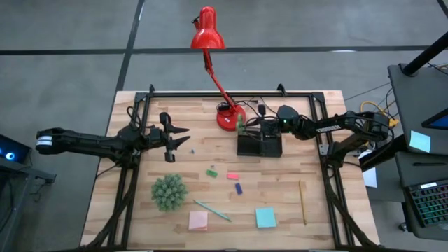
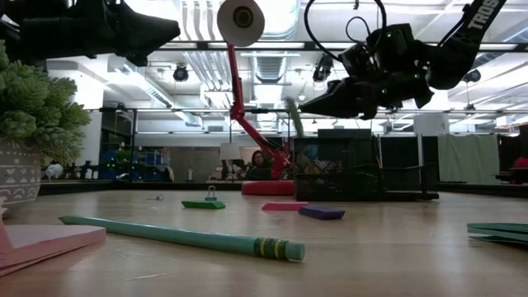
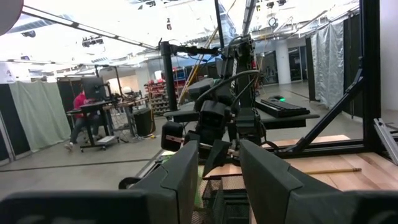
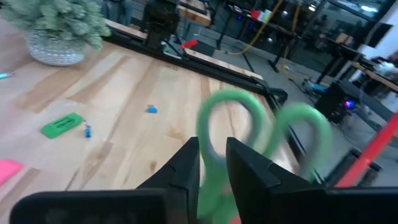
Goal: Pick and place office supplies into organizer
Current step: Put the scissors into the left compartment of the desk organizer, then put the yellow pencil into the back left compartment of the desk organizer
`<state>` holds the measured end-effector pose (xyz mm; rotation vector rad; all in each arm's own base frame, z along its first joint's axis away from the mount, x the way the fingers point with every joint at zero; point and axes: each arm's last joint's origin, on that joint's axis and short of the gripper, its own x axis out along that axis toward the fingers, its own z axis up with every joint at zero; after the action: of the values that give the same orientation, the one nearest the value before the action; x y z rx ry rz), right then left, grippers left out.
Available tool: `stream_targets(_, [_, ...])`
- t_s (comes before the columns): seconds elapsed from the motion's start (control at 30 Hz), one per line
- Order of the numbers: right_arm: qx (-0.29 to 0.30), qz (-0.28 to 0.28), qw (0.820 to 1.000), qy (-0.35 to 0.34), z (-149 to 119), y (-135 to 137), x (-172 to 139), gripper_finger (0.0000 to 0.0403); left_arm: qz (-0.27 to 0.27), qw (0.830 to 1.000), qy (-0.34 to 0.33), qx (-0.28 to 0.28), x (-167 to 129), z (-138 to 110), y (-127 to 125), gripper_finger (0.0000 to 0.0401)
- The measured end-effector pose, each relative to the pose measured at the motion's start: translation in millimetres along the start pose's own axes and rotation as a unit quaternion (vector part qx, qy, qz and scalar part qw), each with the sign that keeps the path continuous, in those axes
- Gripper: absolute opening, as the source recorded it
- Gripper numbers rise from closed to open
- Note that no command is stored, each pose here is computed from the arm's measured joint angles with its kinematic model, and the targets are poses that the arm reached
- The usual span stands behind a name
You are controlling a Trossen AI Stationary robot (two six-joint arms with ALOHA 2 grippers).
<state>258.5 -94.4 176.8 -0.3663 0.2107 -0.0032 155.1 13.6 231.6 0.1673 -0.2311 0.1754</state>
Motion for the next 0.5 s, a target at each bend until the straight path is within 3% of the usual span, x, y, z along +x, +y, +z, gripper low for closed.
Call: stream_targets(0.5, [0.0, -0.002, 1.0, 0.0, 0.0, -0.1, 0.0, 0.0065, 0.0, 1.0, 0.001, 0.0, 0.1, -0.2, 0.0, 0.0107])
